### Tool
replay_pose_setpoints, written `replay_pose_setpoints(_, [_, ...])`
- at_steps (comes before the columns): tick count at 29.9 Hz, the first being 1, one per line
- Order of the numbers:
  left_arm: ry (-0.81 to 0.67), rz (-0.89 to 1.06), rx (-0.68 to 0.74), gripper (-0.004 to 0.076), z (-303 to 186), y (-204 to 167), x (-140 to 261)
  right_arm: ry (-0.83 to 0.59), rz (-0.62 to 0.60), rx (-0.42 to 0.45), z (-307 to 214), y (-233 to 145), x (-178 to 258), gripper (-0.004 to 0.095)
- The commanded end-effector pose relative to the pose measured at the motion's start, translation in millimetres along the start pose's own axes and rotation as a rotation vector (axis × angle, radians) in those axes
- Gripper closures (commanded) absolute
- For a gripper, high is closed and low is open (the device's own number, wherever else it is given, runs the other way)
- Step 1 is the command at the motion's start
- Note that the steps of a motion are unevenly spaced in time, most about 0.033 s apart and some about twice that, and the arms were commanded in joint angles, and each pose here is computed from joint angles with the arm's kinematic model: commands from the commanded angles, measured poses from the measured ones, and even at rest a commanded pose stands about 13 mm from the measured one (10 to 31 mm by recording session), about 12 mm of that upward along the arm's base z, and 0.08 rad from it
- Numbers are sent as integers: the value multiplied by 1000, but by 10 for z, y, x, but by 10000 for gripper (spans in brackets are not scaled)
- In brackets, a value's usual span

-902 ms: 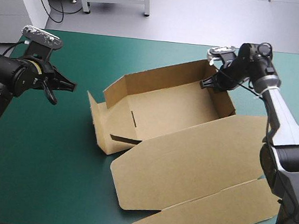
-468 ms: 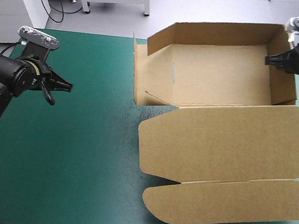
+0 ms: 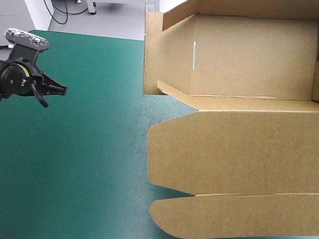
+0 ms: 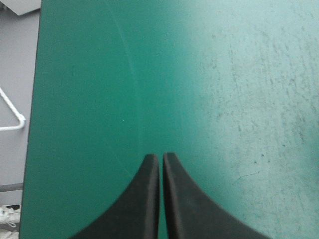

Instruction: Fold the box

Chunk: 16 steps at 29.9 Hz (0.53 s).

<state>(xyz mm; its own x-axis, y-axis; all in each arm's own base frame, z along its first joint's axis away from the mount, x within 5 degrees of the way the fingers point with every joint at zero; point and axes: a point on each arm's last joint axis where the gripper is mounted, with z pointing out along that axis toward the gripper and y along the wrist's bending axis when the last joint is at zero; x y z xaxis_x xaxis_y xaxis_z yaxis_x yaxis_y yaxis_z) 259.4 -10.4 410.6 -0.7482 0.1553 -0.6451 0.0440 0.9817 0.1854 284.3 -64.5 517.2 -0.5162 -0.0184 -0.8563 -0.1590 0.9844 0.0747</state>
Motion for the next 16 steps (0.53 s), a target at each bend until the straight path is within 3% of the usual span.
replay_pose_setpoints(1, [-83, -41, 101, 709, -136, 181, -28, -135, -12, -24, -311, 168, -126, 928])
replay_pose_setpoints(4, [-98, -92, 210, 709, -91, 316, 27, -149, -8, -49, -337, 204, -131, 928])
replay_pose_setpoints(9, [-134, -168, 378, 709, 85, 465, 202, -155, -10, -160, -279, 284, -63, 928])
replay_pose_setpoints(16, [-194, -188, 571, 710, 423, 328, 471, -126, 20, -245, -146, 306, 74, 928])
